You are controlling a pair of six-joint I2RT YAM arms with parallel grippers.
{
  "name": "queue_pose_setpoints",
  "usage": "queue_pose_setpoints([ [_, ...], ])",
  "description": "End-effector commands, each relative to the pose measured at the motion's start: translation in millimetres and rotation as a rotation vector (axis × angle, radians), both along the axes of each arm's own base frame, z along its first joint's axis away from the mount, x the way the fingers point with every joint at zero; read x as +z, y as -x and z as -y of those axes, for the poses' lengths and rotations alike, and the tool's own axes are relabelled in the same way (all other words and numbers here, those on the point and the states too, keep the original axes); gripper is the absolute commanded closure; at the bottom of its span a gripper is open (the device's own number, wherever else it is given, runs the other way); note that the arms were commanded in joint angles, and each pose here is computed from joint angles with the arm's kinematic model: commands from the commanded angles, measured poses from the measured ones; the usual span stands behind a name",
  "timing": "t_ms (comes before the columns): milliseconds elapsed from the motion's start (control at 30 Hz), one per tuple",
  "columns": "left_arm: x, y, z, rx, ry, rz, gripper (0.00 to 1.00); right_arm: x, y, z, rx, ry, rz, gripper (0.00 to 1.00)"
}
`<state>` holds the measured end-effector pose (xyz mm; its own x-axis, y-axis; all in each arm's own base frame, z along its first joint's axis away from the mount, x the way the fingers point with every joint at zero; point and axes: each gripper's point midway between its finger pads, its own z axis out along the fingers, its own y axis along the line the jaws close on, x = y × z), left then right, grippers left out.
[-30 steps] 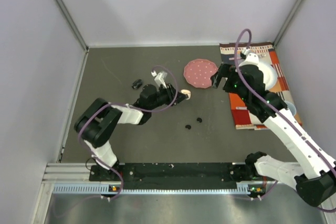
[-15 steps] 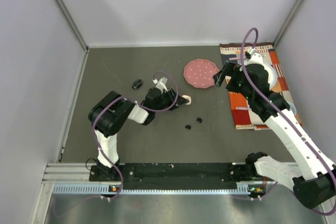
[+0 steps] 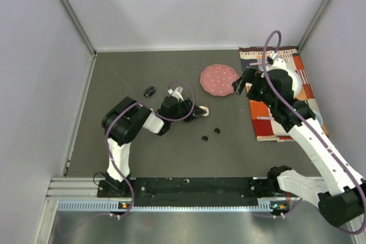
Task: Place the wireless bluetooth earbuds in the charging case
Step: Place the charging case with the earbuds at the center of the board.
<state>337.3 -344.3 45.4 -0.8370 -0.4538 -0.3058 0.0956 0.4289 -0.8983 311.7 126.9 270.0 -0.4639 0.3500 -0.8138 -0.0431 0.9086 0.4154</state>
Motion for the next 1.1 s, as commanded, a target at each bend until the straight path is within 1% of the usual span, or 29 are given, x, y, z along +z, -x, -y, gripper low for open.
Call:
queue_pose_setpoints([
  [0, 16, -8, 4, -0.003, 0.025, 0.039, 0.81, 8, -1, -1, 0.002, -0.031, 0.029, 0.01],
  [67, 10, -7, -1, 0.009, 0.0, 0.023, 0.79, 8, 0, 0, -0.002, -0.032, 0.03, 0.01],
  [133, 11, -7, -3, 0.015, -0.002, 0.021, 0.75, 9, 0, 1, -0.002, -0.035, 0.036, 0.01],
  [167, 9, -8, -4, 0.019, -0.008, 0.016, 0.69, 10, 1, 1, 0.0, -0.034, 0.038, 0.01],
  [233, 9, -8, -5, 0.016, -0.016, 0.017, 0.62, 10, 2, 1, 0.002, -0.035, 0.039, 0.01],
  [267, 7, -7, -6, 0.017, -0.026, 0.012, 0.54, 11, 2, 0, 0.004, -0.037, 0.041, 0.01],
  [333, 6, -7, -7, 0.015, -0.039, 0.021, 0.47, 12, 3, 1, 0.004, -0.041, 0.045, 0.01],
  [600, -3, -6, -21, 0.043, -0.14, 0.0, 0.45, 12, 6, 2, 0.004, -0.037, 0.049, 0.01],
  [700, -2, -8, -27, 0.049, -0.184, 0.017, 0.44, 11, 6, 3, 0.003, -0.036, 0.05, 0.01],
  [733, -8, -8, -33, 0.058, -0.225, 0.015, 0.44, 11, 7, 3, 0.003, -0.037, 0.051, 0.01],
  [800, -3, -10, -38, 0.069, -0.257, 0.031, 0.43, 11, 7, 3, 0.005, -0.036, 0.051, 0.01],
  [833, -9, -9, -46, 0.076, -0.304, 0.025, 0.43, 10, 7, 3, 0.005, -0.033, 0.047, 0.01],
  [1067, 18, -16, -74, 0.093, -0.468, 0.097, 0.39, 5, 6, 4, 0.0, -0.022, 0.039, 0.01],
])
